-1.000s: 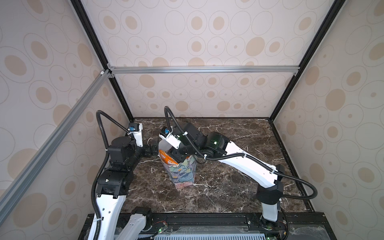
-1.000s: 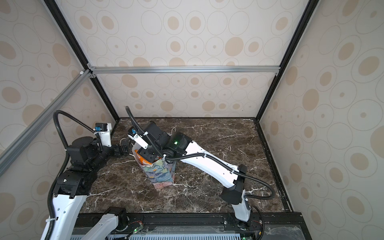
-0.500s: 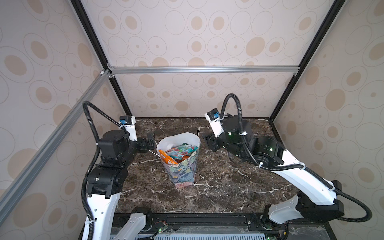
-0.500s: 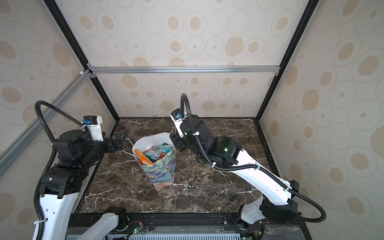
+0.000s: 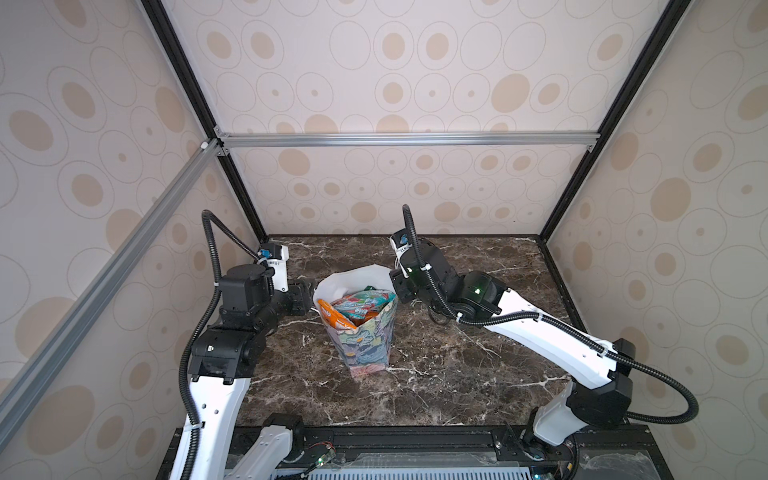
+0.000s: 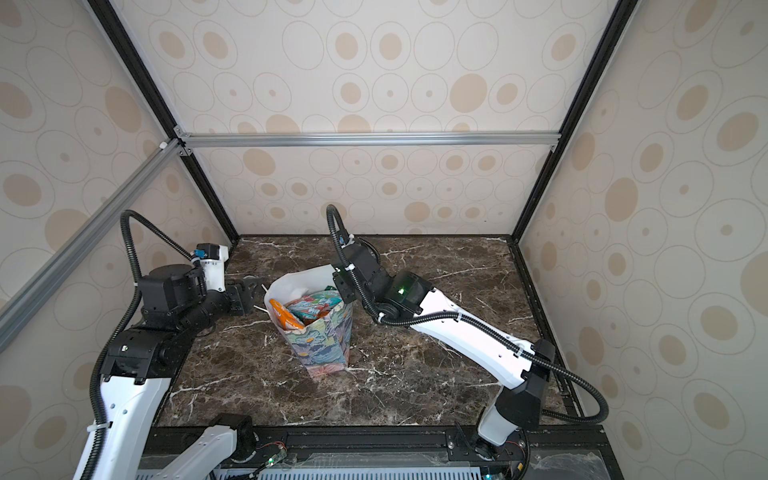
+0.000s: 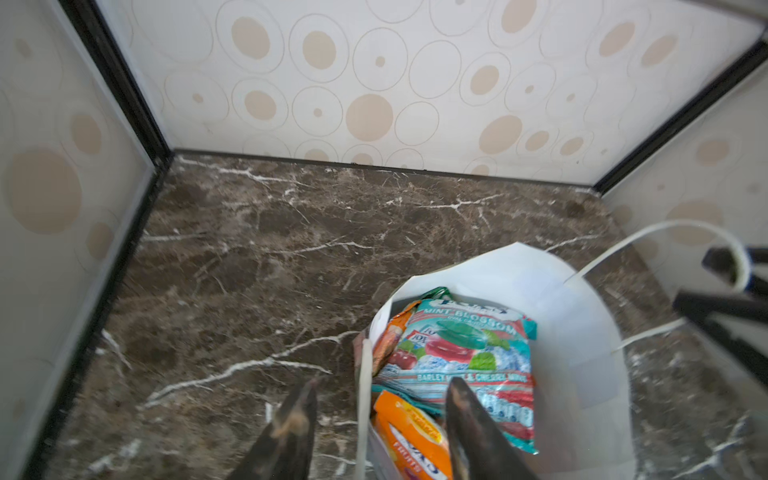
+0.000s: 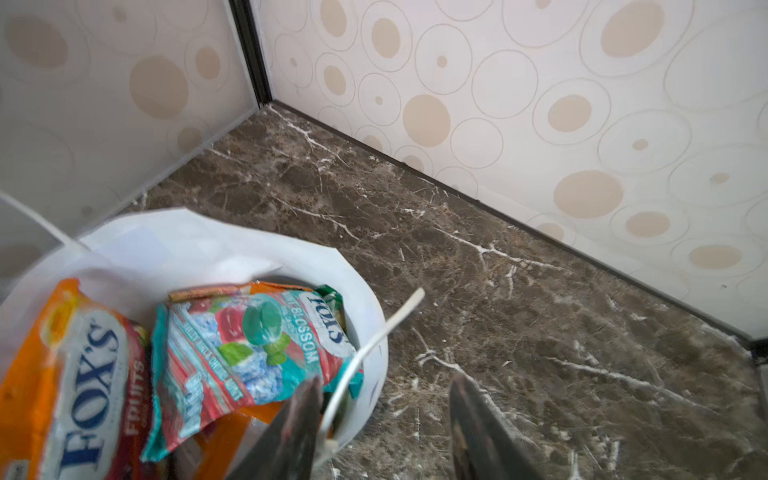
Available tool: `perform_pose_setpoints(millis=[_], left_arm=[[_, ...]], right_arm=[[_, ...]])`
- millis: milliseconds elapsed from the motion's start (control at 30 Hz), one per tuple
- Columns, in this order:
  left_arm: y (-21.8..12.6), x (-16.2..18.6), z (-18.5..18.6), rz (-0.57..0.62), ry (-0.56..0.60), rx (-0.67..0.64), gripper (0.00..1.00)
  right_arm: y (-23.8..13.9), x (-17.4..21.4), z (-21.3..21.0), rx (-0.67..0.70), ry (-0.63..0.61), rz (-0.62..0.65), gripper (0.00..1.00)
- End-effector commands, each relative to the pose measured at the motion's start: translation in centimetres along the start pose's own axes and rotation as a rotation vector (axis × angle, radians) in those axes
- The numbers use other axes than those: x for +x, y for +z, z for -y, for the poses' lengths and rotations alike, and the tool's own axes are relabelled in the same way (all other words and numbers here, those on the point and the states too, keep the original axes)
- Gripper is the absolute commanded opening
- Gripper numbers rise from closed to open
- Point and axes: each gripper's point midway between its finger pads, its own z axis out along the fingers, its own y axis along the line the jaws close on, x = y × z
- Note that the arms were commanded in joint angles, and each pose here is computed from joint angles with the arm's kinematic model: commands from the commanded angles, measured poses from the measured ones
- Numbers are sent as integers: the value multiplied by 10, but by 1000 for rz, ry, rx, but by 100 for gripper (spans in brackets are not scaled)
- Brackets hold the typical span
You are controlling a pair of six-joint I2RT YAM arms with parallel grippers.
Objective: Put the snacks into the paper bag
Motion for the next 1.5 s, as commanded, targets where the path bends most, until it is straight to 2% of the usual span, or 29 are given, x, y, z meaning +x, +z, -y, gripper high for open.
perform_pose_setpoints(millis=[0, 100, 133, 400, 600, 800, 1033, 1100, 1133, 1200, 1233, 1267, 1333, 1367, 1400, 1467], left_arm=[[5, -3, 6, 13, 19, 36, 26], [13, -6, 16, 15, 29, 98, 6], [15, -9, 20, 18, 30, 122, 0], [37, -57, 53, 81, 74, 283, 0], [42, -79, 92, 119, 140, 345, 0], [57, -77, 112, 116, 178, 357, 0], [72, -68, 114, 110, 176, 332, 1], [80, -66, 106, 109, 187, 282, 19], [83, -66, 103, 106, 190, 261, 22], [87, -66, 100, 98, 194, 237, 27], [87, -67, 100, 99, 194, 238, 34], [85, -69, 101, 105, 193, 243, 43], [80, -75, 100, 126, 190, 234, 62], [77, -79, 99, 139, 188, 225, 75], [71, -83, 97, 151, 192, 211, 85], [61, -91, 90, 170, 189, 165, 99]], right_arm=[[4, -12, -5, -14, 20, 45, 23], [3, -22, -3, -22, 12, 70, 2], [3, -25, -2, -23, 5, 75, 0], [-2, -65, 18, 4, -54, 161, 0], [-16, -78, 36, 32, -55, 210, 0], [-36, -71, 60, 84, -35, 244, 0], [-30, -46, 84, 96, 9, 184, 0], [-27, -39, 84, 91, 10, 168, 8], [-27, -36, 84, 93, 13, 162, 10], [-25, -32, 88, 101, 12, 145, 24], [-25, -31, 89, 106, 11, 140, 25], [-26, -30, 90, 107, 10, 139, 26], [-31, -33, 91, 103, 14, 146, 34], [-34, -34, 91, 93, 15, 152, 40], [-39, -36, 91, 84, 17, 156, 42], [-48, -39, 92, 76, 22, 161, 46]])
